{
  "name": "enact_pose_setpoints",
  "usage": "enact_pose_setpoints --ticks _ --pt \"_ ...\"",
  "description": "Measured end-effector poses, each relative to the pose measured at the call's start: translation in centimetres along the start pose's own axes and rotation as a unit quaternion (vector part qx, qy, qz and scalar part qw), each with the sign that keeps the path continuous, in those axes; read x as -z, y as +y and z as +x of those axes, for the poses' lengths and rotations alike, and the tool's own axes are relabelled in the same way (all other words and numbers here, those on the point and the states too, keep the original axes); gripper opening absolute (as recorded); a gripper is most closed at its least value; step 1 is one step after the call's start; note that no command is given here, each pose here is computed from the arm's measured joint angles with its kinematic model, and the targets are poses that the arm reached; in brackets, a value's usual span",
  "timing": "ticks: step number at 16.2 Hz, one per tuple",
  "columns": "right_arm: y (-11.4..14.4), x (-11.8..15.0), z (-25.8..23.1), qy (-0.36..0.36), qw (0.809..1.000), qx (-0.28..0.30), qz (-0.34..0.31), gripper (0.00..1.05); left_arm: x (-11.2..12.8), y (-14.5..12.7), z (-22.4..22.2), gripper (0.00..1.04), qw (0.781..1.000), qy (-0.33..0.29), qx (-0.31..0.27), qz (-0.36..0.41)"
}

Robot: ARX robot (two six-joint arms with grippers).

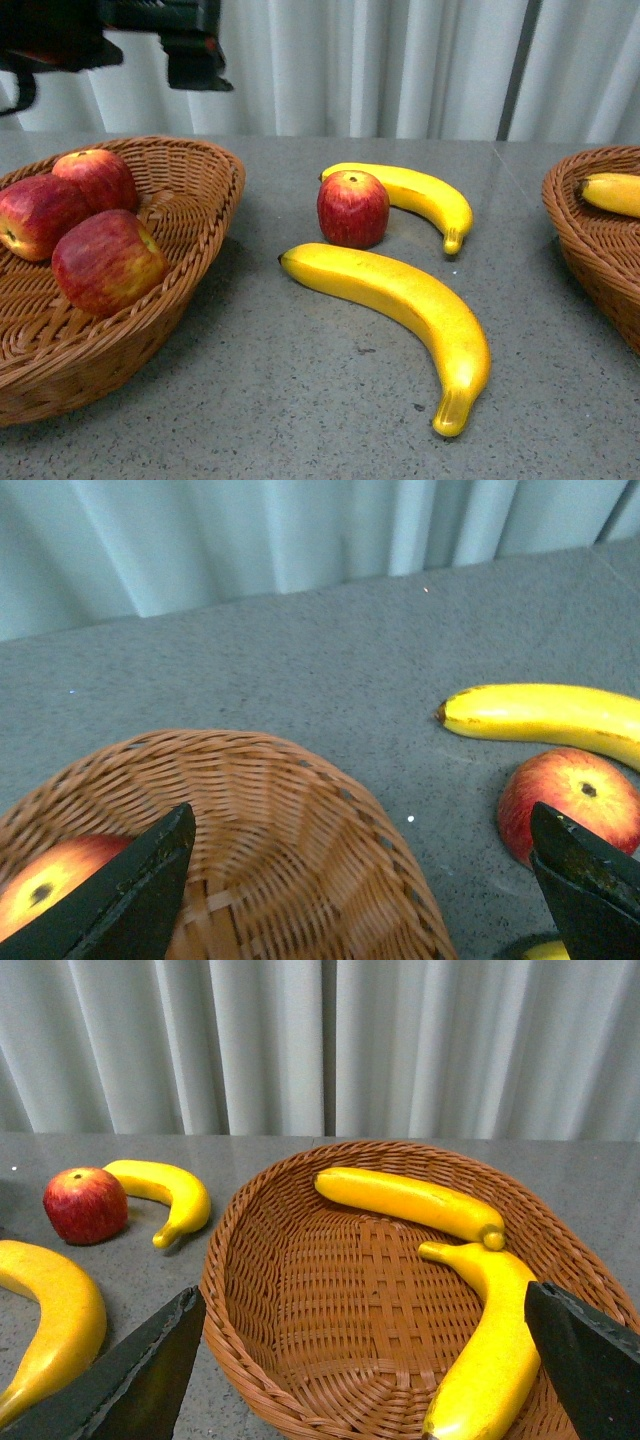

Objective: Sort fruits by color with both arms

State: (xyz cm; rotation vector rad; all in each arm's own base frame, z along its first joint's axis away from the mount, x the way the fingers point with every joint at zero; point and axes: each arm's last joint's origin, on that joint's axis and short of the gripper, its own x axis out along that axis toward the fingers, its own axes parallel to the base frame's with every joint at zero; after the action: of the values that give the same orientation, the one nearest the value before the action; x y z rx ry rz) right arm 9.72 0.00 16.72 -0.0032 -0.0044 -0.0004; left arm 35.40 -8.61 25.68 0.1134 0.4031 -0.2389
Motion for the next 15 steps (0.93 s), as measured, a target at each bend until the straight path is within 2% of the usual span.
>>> enact_pose_setpoints --ticks 2,4,6,9,12,15 --pt "0.0 0.0 0.0 0.0 1.0 0.0 0.0 0.98 0.0 -1.4 3.9 0.98 0.998 0.029 0.044 0.022" --pt "0.0 0.0 0.0 0.0 1.0 0.0 0.0 0.98 -0.3 -4.0 4.8 0.98 0.992 0.044 0.104 0.062" --pt "0.0 0.0 0.0 0.0 1.0 0.0 0.0 0.98 0.7 -6.3 5.4 0.98 0.979 0.06 0.159 0.115" --pt "0.0 0.0 0.0 0.0 1.0 0.0 0.0 0.98 2.3 -6.7 7.6 0.98 0.971 0.068 0.179 0.143" --pt "0.0 0.0 0.0 0.0 1.0 0.0 0.0 0.98 2.0 -7.1 8.9 0.98 0.967 0.049 0.197 0.152" --pt "0.0 0.0 0.0 0.0 1.0 0.0 0.0 0.98 2.9 -8.2 10.5 0.98 0.961 0.06 0.216 0.16"
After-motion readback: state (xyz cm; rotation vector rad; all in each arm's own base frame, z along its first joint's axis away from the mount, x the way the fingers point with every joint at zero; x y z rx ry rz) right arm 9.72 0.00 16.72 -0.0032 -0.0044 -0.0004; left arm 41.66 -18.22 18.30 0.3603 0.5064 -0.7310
